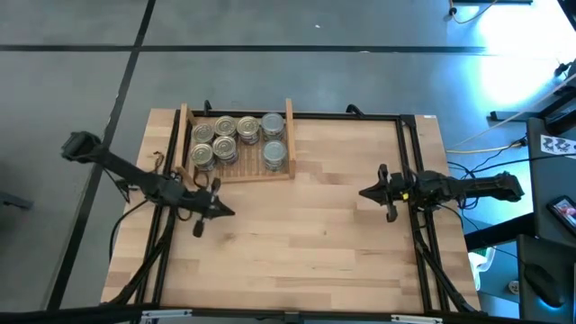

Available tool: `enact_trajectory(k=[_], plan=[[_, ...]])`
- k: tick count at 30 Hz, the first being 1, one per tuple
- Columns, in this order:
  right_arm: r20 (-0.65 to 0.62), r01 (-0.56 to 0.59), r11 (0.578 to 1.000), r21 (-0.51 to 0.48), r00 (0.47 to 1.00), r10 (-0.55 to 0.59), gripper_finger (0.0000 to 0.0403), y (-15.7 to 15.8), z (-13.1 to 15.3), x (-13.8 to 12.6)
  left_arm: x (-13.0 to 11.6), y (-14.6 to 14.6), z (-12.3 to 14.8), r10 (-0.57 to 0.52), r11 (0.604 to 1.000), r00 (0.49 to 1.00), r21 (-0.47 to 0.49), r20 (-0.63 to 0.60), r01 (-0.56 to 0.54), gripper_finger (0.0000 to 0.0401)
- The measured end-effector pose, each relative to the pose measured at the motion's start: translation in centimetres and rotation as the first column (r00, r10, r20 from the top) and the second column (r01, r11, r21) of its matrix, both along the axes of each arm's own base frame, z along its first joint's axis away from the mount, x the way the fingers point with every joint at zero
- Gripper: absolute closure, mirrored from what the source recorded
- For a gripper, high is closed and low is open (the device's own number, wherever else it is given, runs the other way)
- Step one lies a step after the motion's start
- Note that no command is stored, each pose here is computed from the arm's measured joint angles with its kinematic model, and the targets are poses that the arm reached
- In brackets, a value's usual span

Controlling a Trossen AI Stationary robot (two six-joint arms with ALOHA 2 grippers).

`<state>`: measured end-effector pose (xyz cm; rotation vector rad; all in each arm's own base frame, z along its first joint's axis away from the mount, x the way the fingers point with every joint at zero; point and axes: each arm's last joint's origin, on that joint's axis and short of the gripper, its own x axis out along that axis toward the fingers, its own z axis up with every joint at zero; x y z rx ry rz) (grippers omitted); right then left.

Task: Stack canned seafood by type on shelf
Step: Return to Home Position

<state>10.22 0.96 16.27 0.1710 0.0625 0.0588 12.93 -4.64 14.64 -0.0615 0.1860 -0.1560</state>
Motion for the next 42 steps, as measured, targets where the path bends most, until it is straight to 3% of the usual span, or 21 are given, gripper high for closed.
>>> enact_trajectory(k=[2, 5, 13, 18, 22, 29, 42], plan=[[0.002, -0.008, 1.0, 0.0, 1.0, 0.008, 0.0393, 0.0, 0.0, 0.0, -0.1, 0.4, 0.7, -0.103, 0.995, 0.993, -0.013, 0.049, 0.103, 0.04], [-0.002, -0.008, 1.0, 0.0, 1.0, 0.008, 0.0393, 0.0, 0.0, 0.0, -0.5, 1.4, 0.9, -0.133, 0.991, 0.99, -0.022, 0.049, 0.134, 0.04], [-0.007, -0.009, 1.0, 0.001, 1.0, 0.009, 0.0393, 0.0, -0.1, 0.0, -2.1, 4.1, 1.4, 0.073, 0.997, 0.993, -0.024, 0.094, -0.071, 0.04], [-0.008, -0.008, 1.0, 0.002, 1.0, 0.008, 0.0393, 0.0, -0.1, 0.0, -3.2, 5.2, 2.2, 0.215, 0.977, 0.956, -0.054, 0.198, -0.208, 0.04], [0.002, -0.007, 1.0, 0.003, 1.0, 0.007, 0.0393, 0.0, 0.0, 0.0, -3.2, 5.7, 2.0, 0.29, 0.957, 0.941, -0.075, 0.174, -0.281, 0.04], [0.014, -0.002, 1.0, 0.004, 1.0, 0.002, 0.0393, 0.0, 0.1, 0.0, -3.1, 5.8, 1.9, 0.277, 0.96, 0.945, 0.002, 0.175, -0.281, 0.04], [0.01, -0.003, 1.0, 0.004, 1.0, 0.003, 0.0393, 0.0, 0.1, 0.0, -3.1, 5.8, 1.9, 0.279, 0.96, 0.944, -0.015, 0.174, -0.281, 0.04]])
